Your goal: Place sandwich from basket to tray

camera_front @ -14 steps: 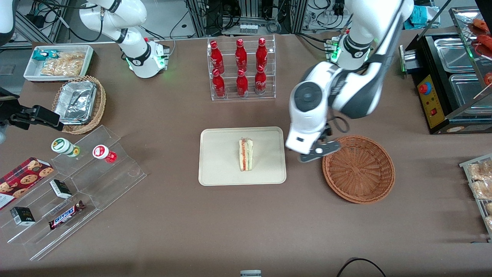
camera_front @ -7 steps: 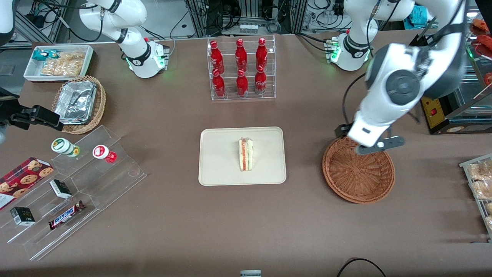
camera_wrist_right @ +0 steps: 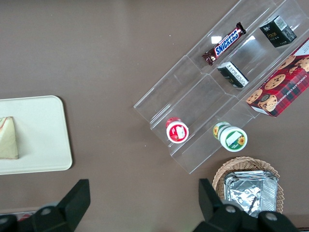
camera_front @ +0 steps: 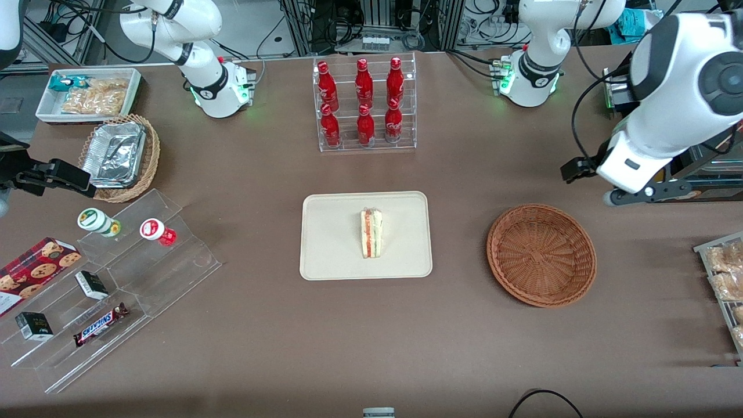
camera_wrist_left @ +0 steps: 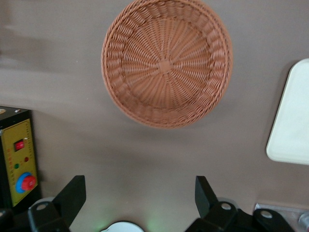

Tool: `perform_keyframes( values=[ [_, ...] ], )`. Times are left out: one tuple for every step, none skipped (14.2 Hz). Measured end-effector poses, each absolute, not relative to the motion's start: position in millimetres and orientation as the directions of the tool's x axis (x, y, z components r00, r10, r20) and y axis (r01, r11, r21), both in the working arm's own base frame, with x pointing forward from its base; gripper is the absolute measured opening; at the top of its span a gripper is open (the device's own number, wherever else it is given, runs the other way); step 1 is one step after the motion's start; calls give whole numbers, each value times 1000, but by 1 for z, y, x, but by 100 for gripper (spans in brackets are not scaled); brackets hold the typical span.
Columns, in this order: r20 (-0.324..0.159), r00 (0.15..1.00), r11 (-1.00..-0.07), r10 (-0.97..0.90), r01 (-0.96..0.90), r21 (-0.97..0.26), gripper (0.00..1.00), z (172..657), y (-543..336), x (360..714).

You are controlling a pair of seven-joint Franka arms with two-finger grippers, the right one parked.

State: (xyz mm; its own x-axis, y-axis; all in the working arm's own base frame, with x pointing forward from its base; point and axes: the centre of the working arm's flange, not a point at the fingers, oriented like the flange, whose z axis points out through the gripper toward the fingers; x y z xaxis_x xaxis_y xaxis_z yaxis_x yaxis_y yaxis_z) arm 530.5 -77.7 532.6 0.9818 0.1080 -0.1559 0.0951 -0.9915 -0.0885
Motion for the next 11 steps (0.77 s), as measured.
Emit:
perform_keyframes(
  values=[
    [-155,983,-992,102,90,-84,100,539,-68,529],
    [-147,983,-992,106,95,-80,100,548,-58,528],
    [-136,984,-991,119,109,-77,100,558,-48,529],
    [-119,984,-989,134,126,-73,100,568,-37,530],
    [-102,983,-987,150,144,-64,100,578,-29,532],
    [-89,981,-985,170,167,-42,100,587,-20,533],
    [-85,978,-981,193,193,-11,100,594,-10,534],
    [-88,973,-977,212,215,16,100,597,-1,534],
    [-91,971,-974,223,226,29,100,597,6,534],
    [-94,970,-973,225,228,31,100,596,8,534],
    [-99,970,-974,221,225,30,100,594,6,535]
  ],
)
